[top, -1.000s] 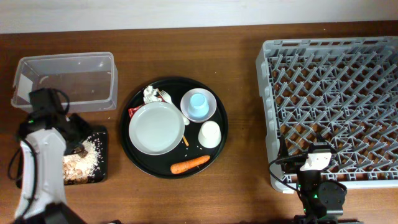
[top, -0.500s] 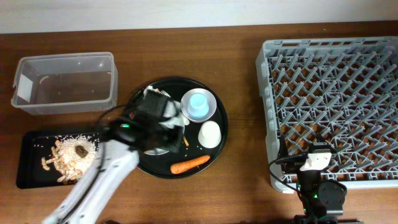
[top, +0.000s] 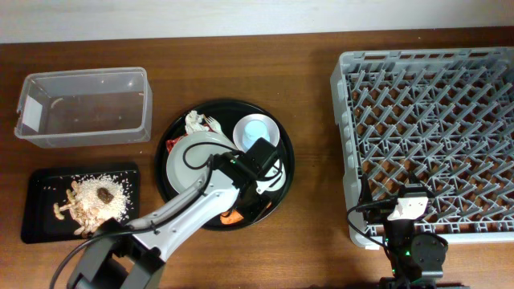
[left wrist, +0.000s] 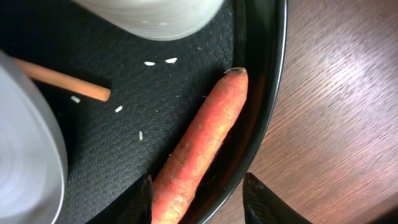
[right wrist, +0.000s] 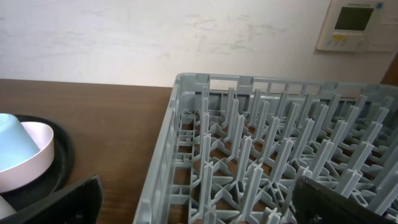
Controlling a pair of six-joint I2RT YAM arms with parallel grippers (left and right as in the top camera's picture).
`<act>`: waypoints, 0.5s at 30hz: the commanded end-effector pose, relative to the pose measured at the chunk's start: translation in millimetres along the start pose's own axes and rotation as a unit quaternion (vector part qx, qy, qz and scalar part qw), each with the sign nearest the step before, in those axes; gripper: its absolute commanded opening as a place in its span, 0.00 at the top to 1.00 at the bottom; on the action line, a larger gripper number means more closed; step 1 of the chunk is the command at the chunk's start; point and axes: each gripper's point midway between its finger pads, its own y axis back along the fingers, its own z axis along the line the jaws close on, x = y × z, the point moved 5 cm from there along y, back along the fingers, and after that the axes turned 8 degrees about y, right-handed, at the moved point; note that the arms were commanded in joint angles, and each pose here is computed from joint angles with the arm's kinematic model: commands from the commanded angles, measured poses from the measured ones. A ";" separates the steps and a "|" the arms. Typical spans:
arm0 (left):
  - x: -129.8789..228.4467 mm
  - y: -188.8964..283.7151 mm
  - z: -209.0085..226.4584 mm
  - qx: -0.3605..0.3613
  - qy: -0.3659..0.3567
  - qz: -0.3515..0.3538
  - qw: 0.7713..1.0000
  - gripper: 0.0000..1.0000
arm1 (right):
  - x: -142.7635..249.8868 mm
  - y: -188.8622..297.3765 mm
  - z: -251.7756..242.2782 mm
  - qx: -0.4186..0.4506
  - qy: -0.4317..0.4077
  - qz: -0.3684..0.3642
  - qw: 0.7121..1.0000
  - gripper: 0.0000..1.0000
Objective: Sort waste into correct bins and load items into the dishwasher rack
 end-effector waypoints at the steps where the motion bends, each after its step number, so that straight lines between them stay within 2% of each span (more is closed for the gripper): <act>1: 2.0 -6.6 2.3 -0.010 -0.039 0.012 0.999 0.54 | 2.4 0.0 -1.6 0.006 -0.001 0.003 1.000 0.01; 7: 1.8 -14.5 3.6 -0.014 -0.078 0.021 0.997 0.51 | 2.4 0.0 -1.6 0.006 -0.001 0.003 1.000 0.01; 11: 1.5 -24.1 4.5 -0.016 -0.077 0.032 0.996 0.51 | 2.4 0.0 -1.6 0.006 -0.001 0.003 1.000 0.01; 15: 1.5 -27.5 12.9 -0.050 -0.078 0.038 0.995 0.51 | 2.4 0.0 -1.6 0.006 -0.001 0.003 1.000 0.01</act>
